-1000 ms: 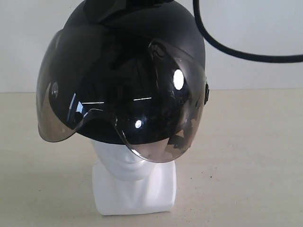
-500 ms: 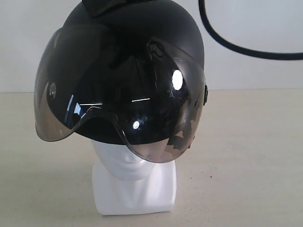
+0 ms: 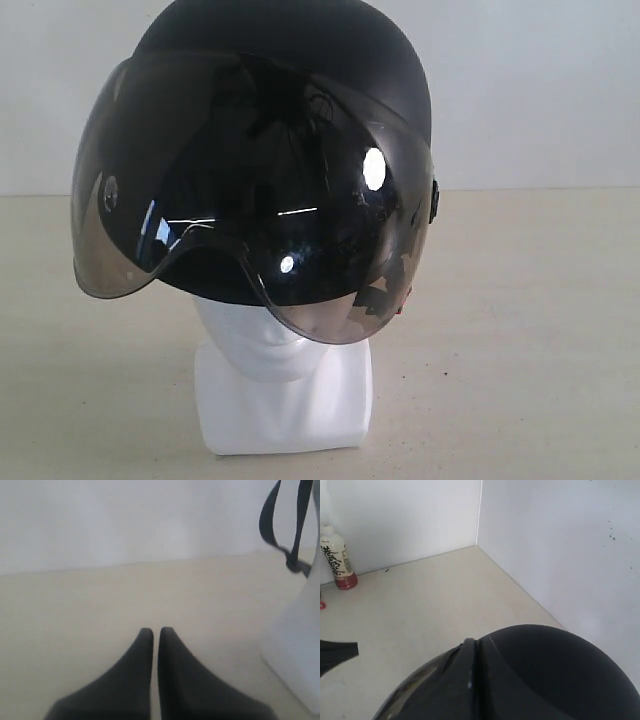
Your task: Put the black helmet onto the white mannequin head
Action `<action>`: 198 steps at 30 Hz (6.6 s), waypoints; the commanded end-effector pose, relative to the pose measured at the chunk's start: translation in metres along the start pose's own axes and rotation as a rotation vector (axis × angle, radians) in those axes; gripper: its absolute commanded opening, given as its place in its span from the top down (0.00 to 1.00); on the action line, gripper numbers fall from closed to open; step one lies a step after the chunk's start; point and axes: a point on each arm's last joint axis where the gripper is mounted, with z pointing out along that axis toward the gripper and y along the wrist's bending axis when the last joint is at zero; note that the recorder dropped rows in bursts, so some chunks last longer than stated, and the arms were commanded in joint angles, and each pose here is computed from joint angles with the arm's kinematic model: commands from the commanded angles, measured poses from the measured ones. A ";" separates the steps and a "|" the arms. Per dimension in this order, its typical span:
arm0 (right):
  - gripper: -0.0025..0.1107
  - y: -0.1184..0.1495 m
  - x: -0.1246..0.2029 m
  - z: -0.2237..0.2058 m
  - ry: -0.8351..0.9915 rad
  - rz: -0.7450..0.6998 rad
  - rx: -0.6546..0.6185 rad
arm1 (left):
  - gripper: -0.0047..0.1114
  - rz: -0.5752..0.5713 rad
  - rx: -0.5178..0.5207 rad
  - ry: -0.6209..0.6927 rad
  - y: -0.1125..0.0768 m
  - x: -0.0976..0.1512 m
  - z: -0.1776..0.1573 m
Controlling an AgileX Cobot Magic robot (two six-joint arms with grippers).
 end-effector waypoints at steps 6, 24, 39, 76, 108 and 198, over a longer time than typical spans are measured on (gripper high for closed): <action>0.98 -0.006 0.003 -0.005 0.049 -0.048 0.076 | 0.92 -0.224 -0.019 -0.841 0.009 -0.066 -0.030; 0.98 -0.012 0.003 -0.016 0.069 -0.055 0.159 | 0.92 -0.225 -0.016 -0.810 0.010 -0.077 -0.032; 0.98 -0.005 0.004 -0.015 0.072 -0.019 0.085 | 0.92 -0.011 0.327 -0.585 -0.012 -0.275 0.063; 0.98 0.005 0.020 0.019 0.199 0.075 -0.097 | 0.92 0.231 1.247 -0.140 -0.090 -0.280 0.290; 0.98 0.003 0.028 0.032 0.247 0.077 -0.101 | 0.92 0.202 1.273 -0.045 -0.091 -0.245 0.252; 0.98 0.032 0.078 0.062 0.527 0.119 -0.231 | 0.92 0.143 1.340 0.028 -0.114 -0.230 0.260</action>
